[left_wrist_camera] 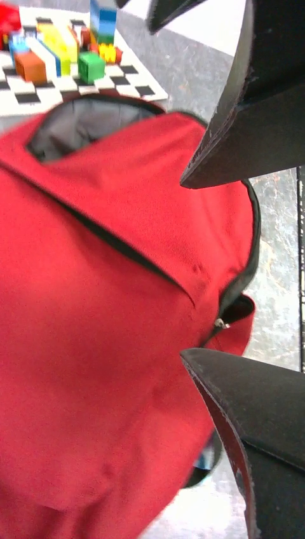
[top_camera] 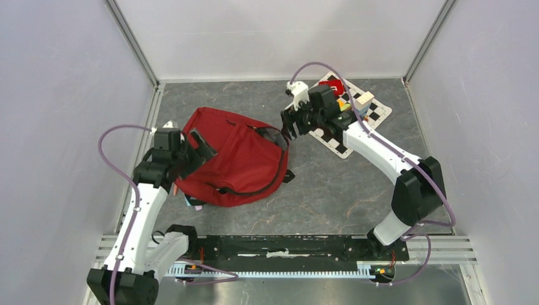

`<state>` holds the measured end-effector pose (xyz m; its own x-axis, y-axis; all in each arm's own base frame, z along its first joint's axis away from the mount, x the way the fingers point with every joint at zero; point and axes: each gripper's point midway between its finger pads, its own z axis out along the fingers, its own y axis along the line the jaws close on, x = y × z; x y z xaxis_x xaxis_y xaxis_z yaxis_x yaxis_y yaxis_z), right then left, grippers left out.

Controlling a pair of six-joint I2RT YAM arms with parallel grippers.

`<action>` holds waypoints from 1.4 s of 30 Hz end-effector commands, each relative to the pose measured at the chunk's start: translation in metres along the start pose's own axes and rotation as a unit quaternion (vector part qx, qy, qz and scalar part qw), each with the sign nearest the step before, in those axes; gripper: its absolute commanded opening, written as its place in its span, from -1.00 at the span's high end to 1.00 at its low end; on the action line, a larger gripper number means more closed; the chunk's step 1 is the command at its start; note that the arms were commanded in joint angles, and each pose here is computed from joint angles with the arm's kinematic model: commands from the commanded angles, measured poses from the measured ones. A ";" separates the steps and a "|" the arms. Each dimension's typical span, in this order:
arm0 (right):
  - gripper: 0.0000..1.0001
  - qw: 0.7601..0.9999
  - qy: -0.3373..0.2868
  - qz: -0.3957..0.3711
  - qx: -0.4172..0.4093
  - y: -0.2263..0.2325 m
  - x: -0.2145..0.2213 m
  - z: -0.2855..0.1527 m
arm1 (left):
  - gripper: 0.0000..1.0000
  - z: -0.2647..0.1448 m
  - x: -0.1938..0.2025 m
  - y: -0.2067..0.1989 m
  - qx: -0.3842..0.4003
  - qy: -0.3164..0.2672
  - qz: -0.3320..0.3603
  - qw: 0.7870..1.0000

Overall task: Pack the student bag
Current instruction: Zip the student bag at the center of the board.

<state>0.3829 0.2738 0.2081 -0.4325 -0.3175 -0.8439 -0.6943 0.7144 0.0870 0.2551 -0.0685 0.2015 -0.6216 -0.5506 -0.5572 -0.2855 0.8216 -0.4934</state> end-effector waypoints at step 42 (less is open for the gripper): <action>1.00 0.989 0.068 0.103 0.075 -0.063 0.055 0.035 | 0.96 0.086 -0.045 -0.028 0.104 -0.024 -0.017 0.994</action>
<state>0.4050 0.2450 0.0959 -0.7133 -0.2447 -0.6567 -0.4879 0.8461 0.2146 0.3116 -0.0705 0.1293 -0.6382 -0.6429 -0.4235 -0.3505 0.7325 -0.5837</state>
